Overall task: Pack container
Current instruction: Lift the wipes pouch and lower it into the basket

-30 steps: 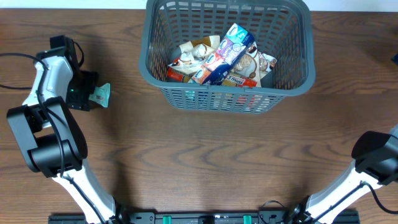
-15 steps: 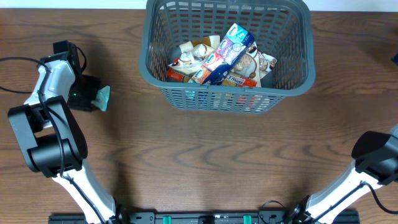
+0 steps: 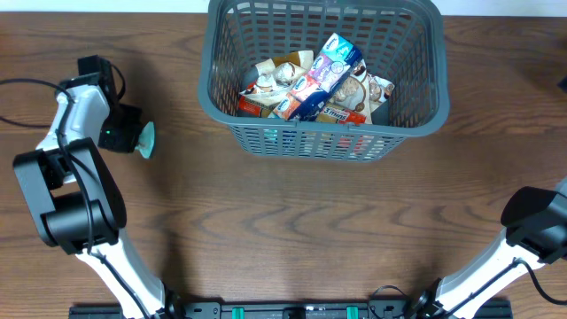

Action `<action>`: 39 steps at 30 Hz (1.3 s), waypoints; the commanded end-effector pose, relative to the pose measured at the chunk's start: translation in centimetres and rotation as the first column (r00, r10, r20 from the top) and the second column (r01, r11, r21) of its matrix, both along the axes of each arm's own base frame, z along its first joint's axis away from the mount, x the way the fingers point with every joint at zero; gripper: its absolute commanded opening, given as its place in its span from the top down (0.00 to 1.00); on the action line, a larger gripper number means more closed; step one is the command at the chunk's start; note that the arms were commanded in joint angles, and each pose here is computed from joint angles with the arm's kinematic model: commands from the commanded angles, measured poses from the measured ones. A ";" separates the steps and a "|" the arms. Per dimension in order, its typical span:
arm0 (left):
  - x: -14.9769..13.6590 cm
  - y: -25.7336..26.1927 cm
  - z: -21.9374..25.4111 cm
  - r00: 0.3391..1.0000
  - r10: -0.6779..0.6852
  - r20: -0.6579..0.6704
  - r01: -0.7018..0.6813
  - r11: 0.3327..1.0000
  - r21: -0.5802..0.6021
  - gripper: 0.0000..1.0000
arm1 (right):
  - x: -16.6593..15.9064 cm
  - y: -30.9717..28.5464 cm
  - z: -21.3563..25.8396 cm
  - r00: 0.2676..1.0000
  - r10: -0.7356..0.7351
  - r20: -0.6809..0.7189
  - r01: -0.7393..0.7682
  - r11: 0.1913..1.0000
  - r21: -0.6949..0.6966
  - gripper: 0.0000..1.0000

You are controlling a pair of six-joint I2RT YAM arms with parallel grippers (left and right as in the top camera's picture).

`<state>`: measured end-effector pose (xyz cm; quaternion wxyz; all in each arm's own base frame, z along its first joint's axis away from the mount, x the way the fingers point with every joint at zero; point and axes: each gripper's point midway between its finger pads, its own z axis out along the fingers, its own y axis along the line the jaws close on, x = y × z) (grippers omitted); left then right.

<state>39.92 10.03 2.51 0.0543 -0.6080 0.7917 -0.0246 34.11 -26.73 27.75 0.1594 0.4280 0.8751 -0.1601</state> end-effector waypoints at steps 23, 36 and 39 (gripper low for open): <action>3.1 -24.1 38.3 0.153 -0.789 0.595 0.466 0.588 0.661 0.94 | -0.4 -0.1 0.5 1.000 -0.019 0.012 0.019 1.000 -0.006 0.01; 4.9 -35.9 28.5 0.042 -0.875 0.483 0.670 0.383 0.636 0.94 | -0.4 -0.1 0.5 1.000 -0.019 0.012 0.019 1.000 -0.006 0.01; 5.5 -36.4 26.0 0.062 -0.888 0.455 0.700 0.364 0.614 0.94 | -0.4 -0.1 0.5 1.000 -0.019 0.012 0.019 1.000 -0.006 0.01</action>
